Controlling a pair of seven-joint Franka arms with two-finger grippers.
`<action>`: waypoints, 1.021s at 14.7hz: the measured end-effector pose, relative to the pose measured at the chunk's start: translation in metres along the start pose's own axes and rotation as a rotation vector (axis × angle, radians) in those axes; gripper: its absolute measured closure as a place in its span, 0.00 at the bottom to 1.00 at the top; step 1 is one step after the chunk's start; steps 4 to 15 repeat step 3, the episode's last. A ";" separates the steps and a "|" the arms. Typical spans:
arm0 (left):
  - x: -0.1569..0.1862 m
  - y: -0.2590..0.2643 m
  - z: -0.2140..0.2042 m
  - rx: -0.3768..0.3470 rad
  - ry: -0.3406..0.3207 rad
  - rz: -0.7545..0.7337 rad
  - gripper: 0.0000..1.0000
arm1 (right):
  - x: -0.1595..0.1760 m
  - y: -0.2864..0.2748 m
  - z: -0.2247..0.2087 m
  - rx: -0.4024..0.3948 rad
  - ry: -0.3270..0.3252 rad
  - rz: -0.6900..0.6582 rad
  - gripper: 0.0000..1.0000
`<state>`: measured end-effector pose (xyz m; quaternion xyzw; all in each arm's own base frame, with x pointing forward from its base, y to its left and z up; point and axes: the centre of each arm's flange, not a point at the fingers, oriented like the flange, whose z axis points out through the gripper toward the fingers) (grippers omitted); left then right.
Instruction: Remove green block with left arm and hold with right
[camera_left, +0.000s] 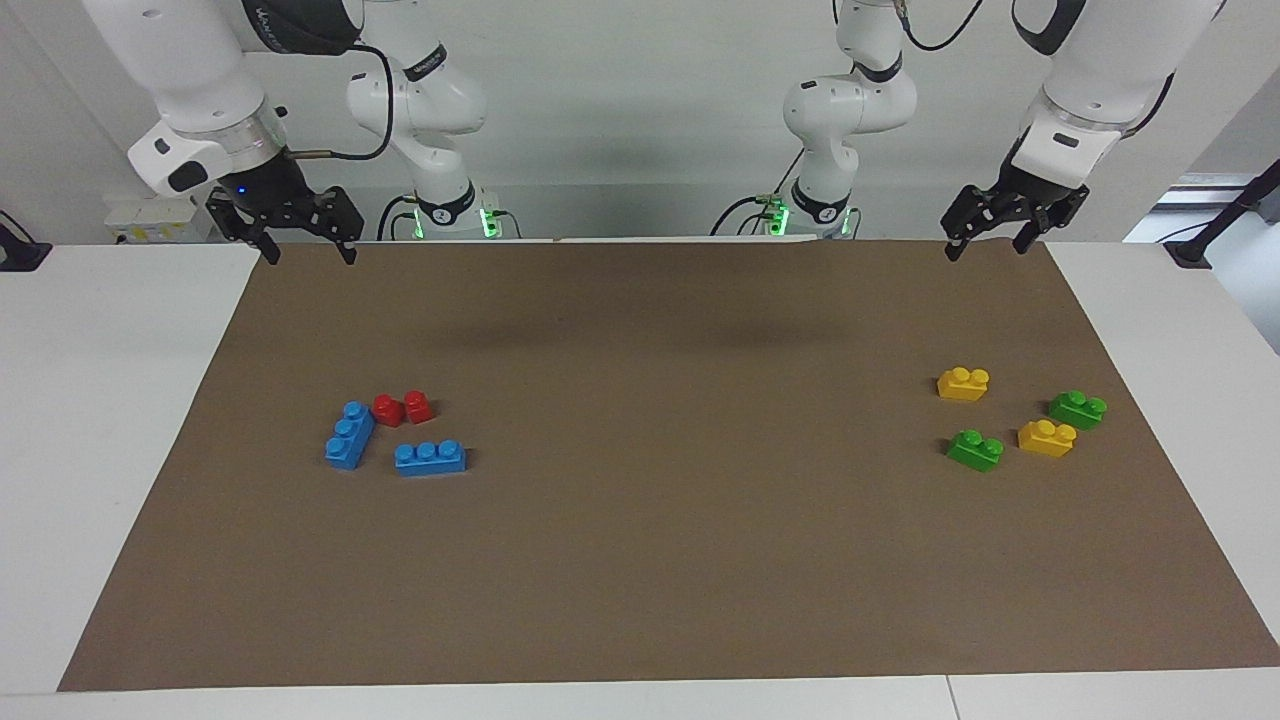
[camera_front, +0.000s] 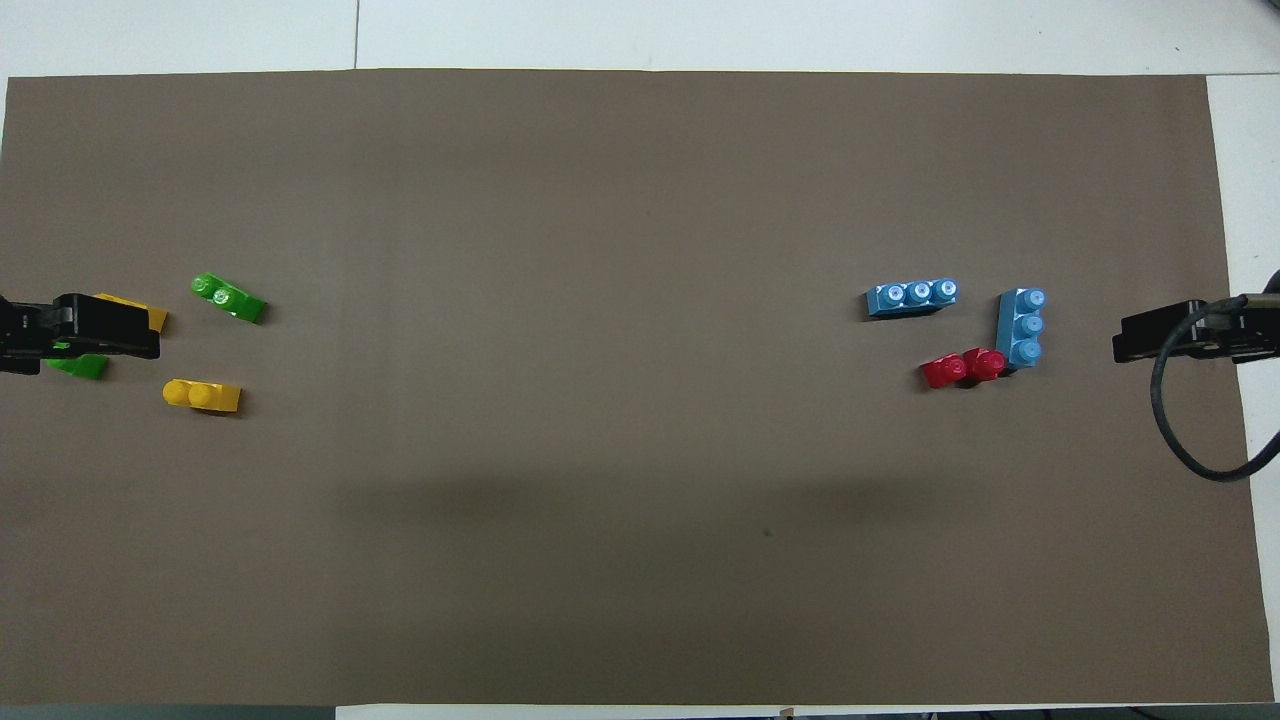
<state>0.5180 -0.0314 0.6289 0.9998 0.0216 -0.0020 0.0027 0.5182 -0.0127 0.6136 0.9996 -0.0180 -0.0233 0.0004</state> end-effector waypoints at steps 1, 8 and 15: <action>0.000 0.000 0.000 0.000 0.000 0.001 0.00 | 0.000 0.000 0.000 -0.002 0.000 0.000 0.00; 0.000 0.000 0.000 0.000 0.000 0.001 0.00 | 0.000 0.001 0.000 -0.005 -0.001 0.000 0.00; 0.000 0.000 0.000 0.000 0.000 0.001 0.00 | 0.000 0.001 0.000 -0.005 -0.001 0.000 0.00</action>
